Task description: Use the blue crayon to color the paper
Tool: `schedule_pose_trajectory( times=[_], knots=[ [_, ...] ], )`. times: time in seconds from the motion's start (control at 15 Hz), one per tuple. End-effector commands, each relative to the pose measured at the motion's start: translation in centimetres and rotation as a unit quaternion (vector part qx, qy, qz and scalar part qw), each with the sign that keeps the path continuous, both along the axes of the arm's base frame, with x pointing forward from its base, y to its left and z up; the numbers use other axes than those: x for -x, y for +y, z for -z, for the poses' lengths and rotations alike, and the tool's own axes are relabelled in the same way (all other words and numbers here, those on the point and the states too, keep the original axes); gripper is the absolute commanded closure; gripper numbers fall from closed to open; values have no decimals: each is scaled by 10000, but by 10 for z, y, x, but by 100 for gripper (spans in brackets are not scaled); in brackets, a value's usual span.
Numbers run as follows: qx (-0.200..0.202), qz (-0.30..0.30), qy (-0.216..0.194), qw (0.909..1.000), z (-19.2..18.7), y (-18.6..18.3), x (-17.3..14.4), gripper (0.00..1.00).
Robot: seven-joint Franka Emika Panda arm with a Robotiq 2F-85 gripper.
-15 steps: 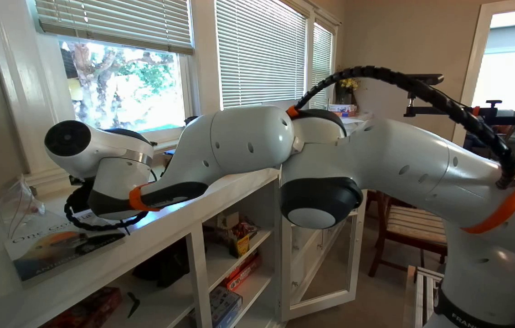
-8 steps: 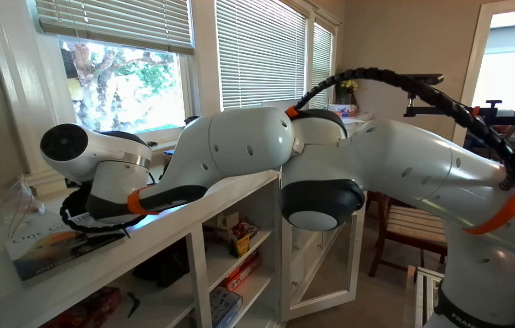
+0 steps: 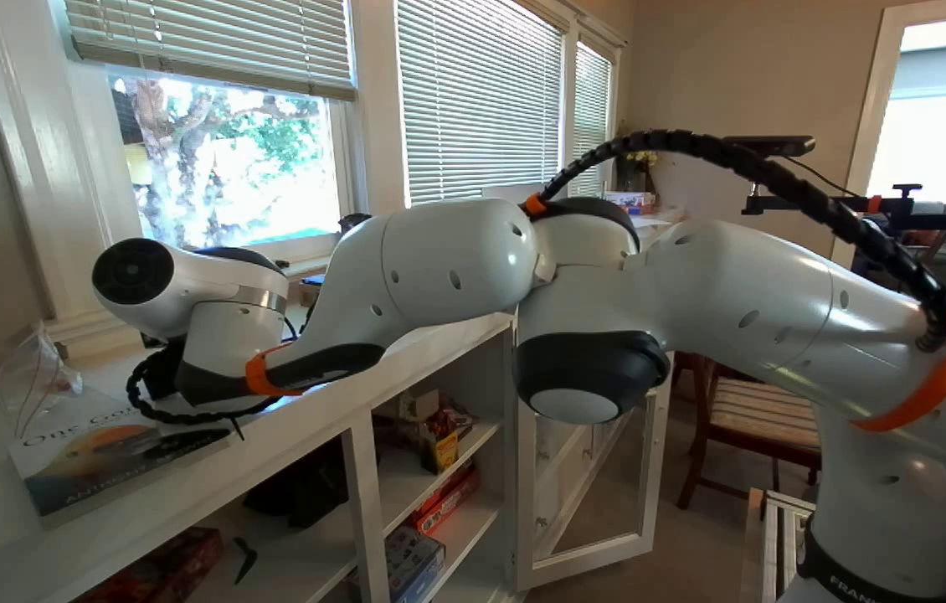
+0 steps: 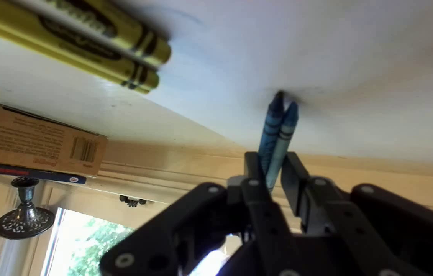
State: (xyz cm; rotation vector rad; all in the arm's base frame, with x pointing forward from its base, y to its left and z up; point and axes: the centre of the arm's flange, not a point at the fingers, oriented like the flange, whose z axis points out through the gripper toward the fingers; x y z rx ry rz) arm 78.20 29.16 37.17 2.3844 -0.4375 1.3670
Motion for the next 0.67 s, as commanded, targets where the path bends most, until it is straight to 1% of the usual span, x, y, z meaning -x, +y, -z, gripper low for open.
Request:
schedule_pose_trajectory(
  times=[0.0,0.27,0.6],
  knots=[
    [149,124,-83,9998,17,-18,8,95],
    [211,240,-112,9994,17,-28,3,95],
    [183,197,-102,9996,19,-20,1,95]
  ],
)
